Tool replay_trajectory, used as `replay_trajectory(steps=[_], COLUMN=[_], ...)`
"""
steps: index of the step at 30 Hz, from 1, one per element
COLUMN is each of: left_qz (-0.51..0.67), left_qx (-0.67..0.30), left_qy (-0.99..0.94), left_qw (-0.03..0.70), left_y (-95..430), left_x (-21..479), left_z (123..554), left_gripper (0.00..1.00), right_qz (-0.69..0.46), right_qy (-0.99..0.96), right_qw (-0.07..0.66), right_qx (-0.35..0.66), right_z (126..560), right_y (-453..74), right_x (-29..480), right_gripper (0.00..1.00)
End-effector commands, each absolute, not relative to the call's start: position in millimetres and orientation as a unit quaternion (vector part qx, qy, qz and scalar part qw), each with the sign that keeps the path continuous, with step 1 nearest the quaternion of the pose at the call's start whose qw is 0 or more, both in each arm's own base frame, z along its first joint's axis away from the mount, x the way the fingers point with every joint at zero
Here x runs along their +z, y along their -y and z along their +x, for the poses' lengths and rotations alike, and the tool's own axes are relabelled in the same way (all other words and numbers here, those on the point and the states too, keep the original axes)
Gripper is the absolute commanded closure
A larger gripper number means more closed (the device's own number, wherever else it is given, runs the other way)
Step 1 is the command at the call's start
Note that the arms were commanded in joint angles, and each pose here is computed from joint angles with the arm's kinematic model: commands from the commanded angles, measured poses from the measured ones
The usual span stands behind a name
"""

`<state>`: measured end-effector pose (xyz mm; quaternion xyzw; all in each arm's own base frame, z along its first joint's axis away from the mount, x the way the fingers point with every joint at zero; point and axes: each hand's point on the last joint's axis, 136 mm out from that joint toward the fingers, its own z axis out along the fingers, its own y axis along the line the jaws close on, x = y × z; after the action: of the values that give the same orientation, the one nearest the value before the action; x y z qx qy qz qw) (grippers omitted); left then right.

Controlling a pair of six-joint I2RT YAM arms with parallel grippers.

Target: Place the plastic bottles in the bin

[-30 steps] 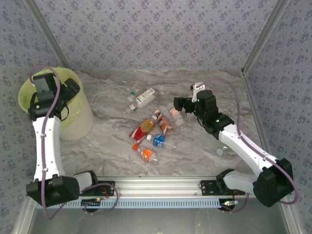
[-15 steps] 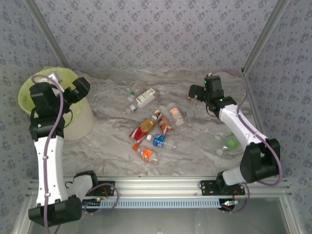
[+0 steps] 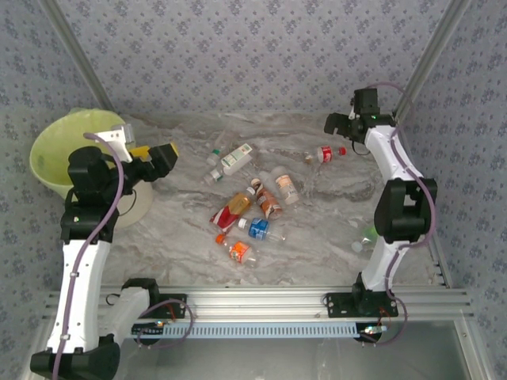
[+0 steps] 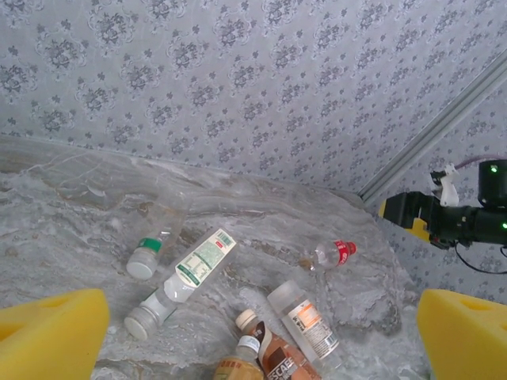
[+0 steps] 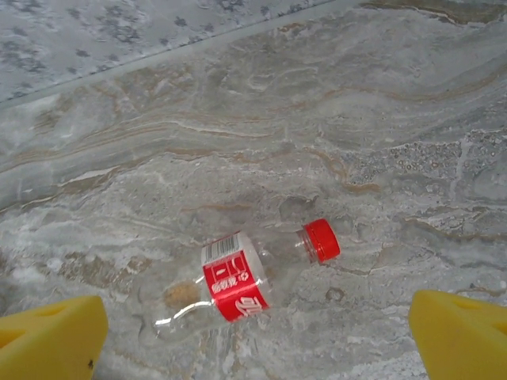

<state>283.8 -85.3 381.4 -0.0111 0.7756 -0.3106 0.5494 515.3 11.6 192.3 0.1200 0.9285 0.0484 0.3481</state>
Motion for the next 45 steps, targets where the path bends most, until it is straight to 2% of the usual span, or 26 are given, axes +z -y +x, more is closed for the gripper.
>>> replay_trajectory(steps=[1,4,8,11,15,20,24,31,37,42,45], left_qz=[-0.004,-0.016,-0.035,-0.047,-0.061,-0.068,-0.074,-0.064,-0.070,-0.079,-0.093], left_qx=[-0.316,-0.335,-0.355,-0.364,-0.363,-0.359,-0.360,-0.395,-0.392,-0.384,-0.387], left_qy=[-0.756,-0.753,-0.759,-0.766,-0.774,-0.777,-0.772,-0.784,-0.793,-0.790,-0.791], left_qw=[0.574,0.566,0.545,0.527,0.515,0.513,0.518,0.474,0.461,0.472,0.465], left_y=[86.2,88.7,92.4,94.4,93.5,92.1,90.6,106.9,109.8,105.3,104.3], left_x=[395.1,391.2,376.8,363.5,350.0,346.1,347.9,338.9,326.2,326.8,322.4], left_z=[282.3,284.0,287.2,289.3,291.7,291.6,290.6,296.5,299.1,296.8,297.0], left_gripper=[0.01,0.01,0.01,0.01,0.01,0.01,0.01,0.01,0.01,0.01,0.01], right_qz=[0.195,0.211,0.168,0.111,0.064,0.053,0.037,0.009,-0.033,-0.061,-0.050], right_qy=[-0.935,-0.934,-0.945,-0.940,-0.939,-0.942,-0.937,-0.941,-0.953,-0.976,-0.985], right_qw=[0.293,0.261,0.258,0.248,0.247,0.207,0.195,0.191,0.180,0.161,0.144], right_qx=[0.053,0.119,0.112,0.206,0.230,0.257,0.286,0.280,0.241,0.130,0.075], right_z=[516.8,535.2,559.1,571.3,581.5,576.7,559.4,521.5,487.7,480.7,483.4], right_y=[0.3,-13.8,-10.0,-33.7,-48.2,-58.5,-70.9,-74.0,-85.3,-86.3,-78.8], right_x=[167.3,146.2,127.6,120.5,108.7,83.7,91.9,104.9,87.2,59.1,45.6], right_gripper=[0.00,0.00,0.00,0.00,0.00,0.00,0.01,0.00,0.00,0.00,0.09])
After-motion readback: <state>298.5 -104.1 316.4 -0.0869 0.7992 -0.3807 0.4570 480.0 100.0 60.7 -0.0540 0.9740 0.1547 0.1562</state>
